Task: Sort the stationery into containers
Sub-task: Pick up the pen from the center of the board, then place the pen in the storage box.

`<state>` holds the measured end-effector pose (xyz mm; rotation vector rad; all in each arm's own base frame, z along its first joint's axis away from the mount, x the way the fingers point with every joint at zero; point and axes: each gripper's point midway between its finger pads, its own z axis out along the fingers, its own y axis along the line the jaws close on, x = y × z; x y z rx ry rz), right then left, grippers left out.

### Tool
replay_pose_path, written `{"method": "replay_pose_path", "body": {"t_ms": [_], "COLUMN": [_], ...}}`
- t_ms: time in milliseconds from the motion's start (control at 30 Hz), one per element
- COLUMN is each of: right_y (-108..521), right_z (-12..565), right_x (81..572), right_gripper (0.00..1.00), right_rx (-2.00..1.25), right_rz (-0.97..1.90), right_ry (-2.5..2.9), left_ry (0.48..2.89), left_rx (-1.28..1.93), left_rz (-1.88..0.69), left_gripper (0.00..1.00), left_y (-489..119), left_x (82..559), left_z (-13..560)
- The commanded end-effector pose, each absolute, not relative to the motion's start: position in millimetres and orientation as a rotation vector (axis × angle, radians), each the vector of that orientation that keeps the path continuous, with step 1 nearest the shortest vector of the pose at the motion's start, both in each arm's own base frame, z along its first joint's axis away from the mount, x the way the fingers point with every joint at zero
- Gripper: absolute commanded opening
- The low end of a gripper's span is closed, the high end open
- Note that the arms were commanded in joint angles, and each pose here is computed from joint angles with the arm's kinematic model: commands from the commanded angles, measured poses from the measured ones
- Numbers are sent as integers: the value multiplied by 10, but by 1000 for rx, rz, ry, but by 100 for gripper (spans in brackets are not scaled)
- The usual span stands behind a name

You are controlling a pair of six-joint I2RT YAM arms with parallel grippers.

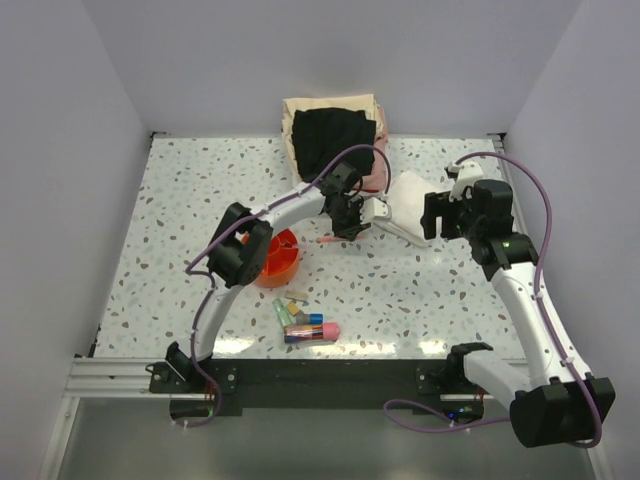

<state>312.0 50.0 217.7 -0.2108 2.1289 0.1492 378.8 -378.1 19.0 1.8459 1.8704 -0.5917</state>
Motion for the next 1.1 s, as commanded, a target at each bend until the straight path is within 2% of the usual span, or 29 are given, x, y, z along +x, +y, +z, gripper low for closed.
{"method": "replay_pose_path", "body": {"t_ms": [0,133,200,367,400,467,500,567,600,667,767,1067], "right_y": [467,432,418,410,400,386,373,351,336,308,284,156], "right_z": [2172,2163,2165,2216,2224,2232,2219,2225,2211,2196,2151,2229], "right_x": [3142,3144,3151,3201,3222,3241,3242,3237,3223,3197,3177,3278], "right_gripper": [79,79,79,78,77,77,77,77,76,76,75,75], "right_rx": [-224,-235,-238,-269,-270,-280,-283,-292,-296,-295,-312,-296], "right_rz": [135,117,108,94,86,72,62,46,36,19,7,-12], "right_ry": [2132,2145,2155,2157,2160,2163,2172,2174,2185,2196,2211,2241], "left_ry": [1960,1949,1897,1495,1469,1292,1305,1105,1125,1032,1049,1147], "left_rx": [1919,1921,1876,1645,1599,1465,1404,1286,1241,1170,1134,1092], "left_rz": [-717,-805,-812,-906,-930,-1017,-1059,-1100,-1119,-1152,-1167,-1139], "left_gripper": [17,0,0,0,0,0,0,0,0,0,0,0], "left_y": [-3656,-3679,-3749,-4020,-3963,-3963,-3810,-3692,-3539,-3388,-3179,-2660], "left_x": [3514,3387,3439,3635,3678,3672,3696,3615,3621,3502,3453,3332], "left_z": [-58,52,267,1699,1841,2540,2526,3222,3138,3506,3484,2952]}}
